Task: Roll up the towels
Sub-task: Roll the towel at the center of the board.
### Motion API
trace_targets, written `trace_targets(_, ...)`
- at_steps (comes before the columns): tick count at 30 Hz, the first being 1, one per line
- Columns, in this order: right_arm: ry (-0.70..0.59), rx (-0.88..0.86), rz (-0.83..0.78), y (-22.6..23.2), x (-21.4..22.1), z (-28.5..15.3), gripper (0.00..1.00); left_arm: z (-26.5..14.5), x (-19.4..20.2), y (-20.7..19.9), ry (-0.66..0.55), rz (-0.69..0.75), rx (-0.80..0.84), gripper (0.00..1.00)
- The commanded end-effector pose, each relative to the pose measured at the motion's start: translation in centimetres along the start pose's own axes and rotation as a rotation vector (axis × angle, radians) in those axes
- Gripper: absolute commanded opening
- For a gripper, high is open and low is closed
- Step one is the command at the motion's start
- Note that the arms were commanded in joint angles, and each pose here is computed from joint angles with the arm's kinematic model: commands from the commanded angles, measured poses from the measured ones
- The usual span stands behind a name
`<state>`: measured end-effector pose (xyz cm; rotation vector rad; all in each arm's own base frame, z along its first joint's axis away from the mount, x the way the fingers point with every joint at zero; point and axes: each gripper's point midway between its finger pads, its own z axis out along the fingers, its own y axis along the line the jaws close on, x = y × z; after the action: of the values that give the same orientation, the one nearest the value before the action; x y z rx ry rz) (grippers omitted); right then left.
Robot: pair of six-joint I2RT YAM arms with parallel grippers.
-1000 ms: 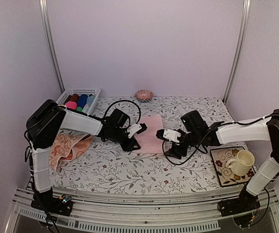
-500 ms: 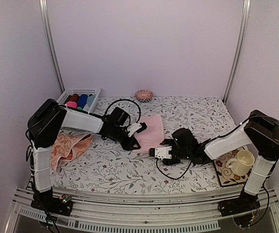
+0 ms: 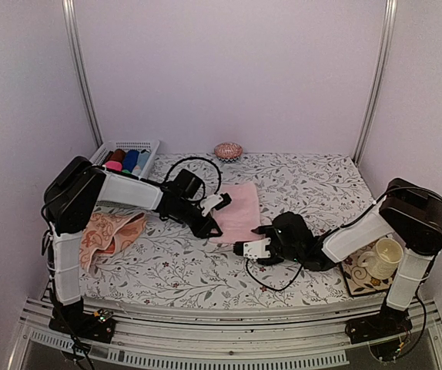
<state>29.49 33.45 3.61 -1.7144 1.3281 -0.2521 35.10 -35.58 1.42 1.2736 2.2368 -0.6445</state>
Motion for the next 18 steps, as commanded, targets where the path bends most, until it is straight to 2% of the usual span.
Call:
trace_targets(1, 0.005, -0.031, -0.020, 1.4, 0.5, -0.5, 0.62, 1.5, 6.7, 0.5, 0.203, -0.108, 0.010, 0.36)
trace_targets(7, -0.004, -0.069, -0.012, 2.2, 0.2, -0.1, 0.57, 1.6, 6.8, 0.4, 0.206, -0.111, 0.016, 0.36)
trace_targets(13, 0.085, -0.120, -0.008, 3.5, 1.5, 2.0, 0.49, 1.6, 6.7, 0.5, 0.204, -0.114, 0.021, 0.37)
trace_targets(18, 0.141, -0.115, -0.007, 3.9, 2.5, 2.9, 0.49, 1.6, 6.7, 0.5, 0.204, -0.116, 0.023, 0.36)
